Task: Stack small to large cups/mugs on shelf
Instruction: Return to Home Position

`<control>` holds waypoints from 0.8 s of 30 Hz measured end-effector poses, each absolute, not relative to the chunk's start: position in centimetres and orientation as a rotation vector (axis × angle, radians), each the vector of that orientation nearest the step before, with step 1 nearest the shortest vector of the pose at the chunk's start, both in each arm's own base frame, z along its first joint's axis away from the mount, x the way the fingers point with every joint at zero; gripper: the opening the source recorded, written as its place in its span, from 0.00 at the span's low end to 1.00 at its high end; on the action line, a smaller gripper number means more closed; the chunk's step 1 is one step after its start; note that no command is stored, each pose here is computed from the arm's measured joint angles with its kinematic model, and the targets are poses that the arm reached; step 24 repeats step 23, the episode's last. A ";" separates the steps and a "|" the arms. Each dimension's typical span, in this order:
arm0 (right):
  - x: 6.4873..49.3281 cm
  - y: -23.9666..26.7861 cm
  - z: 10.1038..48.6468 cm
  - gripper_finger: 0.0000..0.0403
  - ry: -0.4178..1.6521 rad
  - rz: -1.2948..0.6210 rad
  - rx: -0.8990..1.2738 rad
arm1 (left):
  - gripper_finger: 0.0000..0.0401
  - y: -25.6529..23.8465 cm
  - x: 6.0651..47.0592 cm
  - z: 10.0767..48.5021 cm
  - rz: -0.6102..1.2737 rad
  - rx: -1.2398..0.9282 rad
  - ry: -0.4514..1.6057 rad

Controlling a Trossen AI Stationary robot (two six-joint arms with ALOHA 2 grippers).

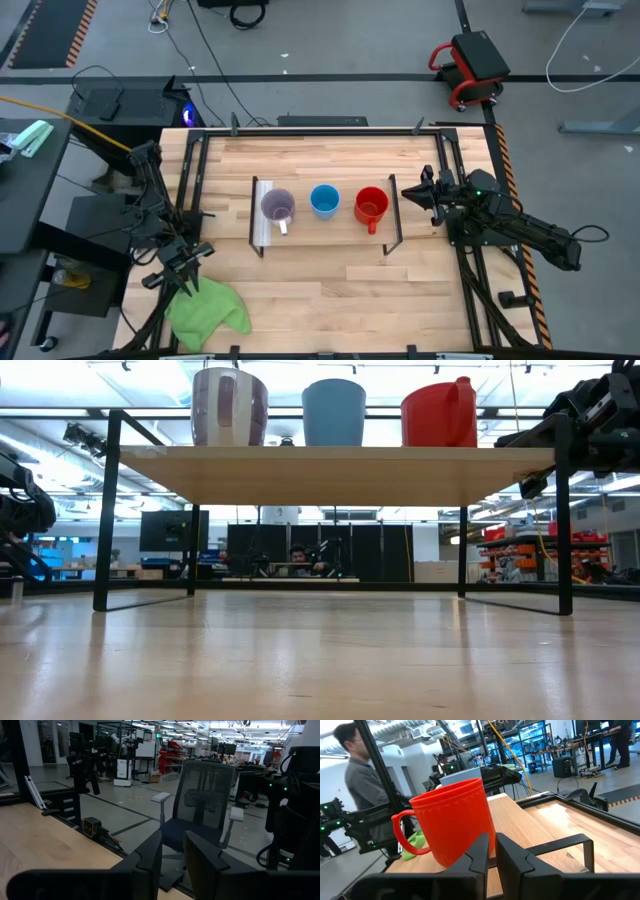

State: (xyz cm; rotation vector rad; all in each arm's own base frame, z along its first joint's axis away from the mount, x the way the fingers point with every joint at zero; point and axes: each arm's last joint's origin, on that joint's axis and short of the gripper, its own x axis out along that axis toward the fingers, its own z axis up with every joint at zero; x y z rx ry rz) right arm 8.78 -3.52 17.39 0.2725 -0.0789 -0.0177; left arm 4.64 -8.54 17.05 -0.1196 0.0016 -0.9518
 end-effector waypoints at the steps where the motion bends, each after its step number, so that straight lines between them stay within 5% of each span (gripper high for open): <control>1: 8.8 -3.5 17.4 0.10 -0.079 -0.018 0.272 | 0.23 -8.5 4.6 17.1 -0.952 -0.119 0.002; 24: 8.8 -3.5 17.4 0.10 -0.079 -0.018 0.272 | 0.22 -8.5 4.6 17.1 -0.952 -0.119 0.001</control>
